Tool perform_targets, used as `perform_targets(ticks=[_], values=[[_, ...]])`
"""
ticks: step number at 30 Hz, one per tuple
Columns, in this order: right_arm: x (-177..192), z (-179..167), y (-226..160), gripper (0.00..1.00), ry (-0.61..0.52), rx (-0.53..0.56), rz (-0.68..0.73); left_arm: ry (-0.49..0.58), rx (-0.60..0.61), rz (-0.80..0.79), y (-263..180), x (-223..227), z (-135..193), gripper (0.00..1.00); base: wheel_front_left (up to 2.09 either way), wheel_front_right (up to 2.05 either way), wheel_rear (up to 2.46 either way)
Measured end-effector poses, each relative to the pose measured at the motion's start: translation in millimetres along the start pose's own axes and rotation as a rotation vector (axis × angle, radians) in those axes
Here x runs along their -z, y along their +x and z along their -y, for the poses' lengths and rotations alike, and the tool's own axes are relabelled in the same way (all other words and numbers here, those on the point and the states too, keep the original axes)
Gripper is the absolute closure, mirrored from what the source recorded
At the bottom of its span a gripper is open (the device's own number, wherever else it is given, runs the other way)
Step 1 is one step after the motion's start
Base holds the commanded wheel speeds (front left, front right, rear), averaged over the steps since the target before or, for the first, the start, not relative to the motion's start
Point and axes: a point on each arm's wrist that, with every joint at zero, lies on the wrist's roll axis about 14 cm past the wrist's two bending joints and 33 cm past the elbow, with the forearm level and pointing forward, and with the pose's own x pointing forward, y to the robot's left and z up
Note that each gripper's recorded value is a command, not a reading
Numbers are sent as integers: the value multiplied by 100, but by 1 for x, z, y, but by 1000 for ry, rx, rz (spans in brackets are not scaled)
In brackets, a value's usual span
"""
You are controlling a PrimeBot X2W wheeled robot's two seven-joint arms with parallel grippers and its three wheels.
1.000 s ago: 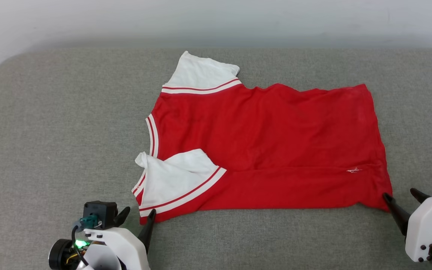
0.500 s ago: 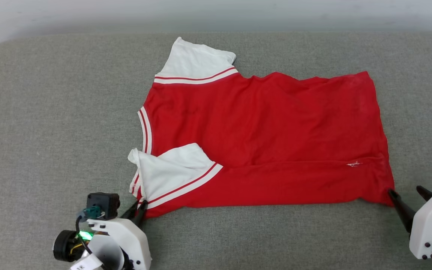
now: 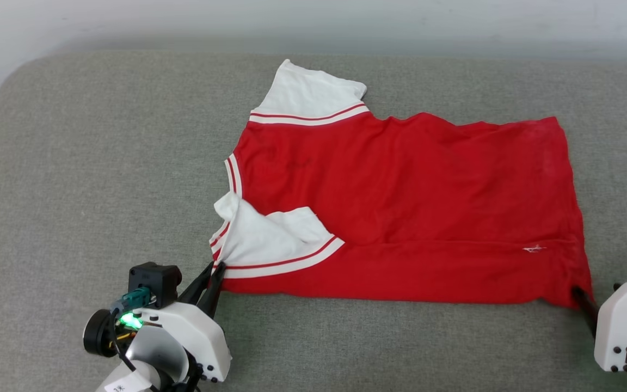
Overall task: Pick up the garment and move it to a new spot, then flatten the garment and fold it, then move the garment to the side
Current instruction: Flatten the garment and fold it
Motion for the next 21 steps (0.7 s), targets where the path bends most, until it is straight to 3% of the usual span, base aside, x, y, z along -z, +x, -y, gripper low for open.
perform_targets(ticks=[11, 12, 13, 14, 21], values=[[32, -10, 28, 0, 4, -22, -141, 9, 5, 47, -1, -15, 0, 100, 0, 0, 0], [35, -12, 30, 10, 6, -29, -158, 9, 3, 44, -1, -14, -1, 100, 0, 0, 0], [38, -13, 31, 58, 9, -35, -174, 10, 2, 40, -1, -13, -1, 100, 0, 0, 0], [40, -14, 32, 98, 9, -38, -185, 13, 1, 36, -1, -12, -2, 100, 0, 0, 0], [41, -13, 31, 100, 29, -41, -182, 29, -9, 4, -5, -4, -7, 100, 0, 0, 0]])
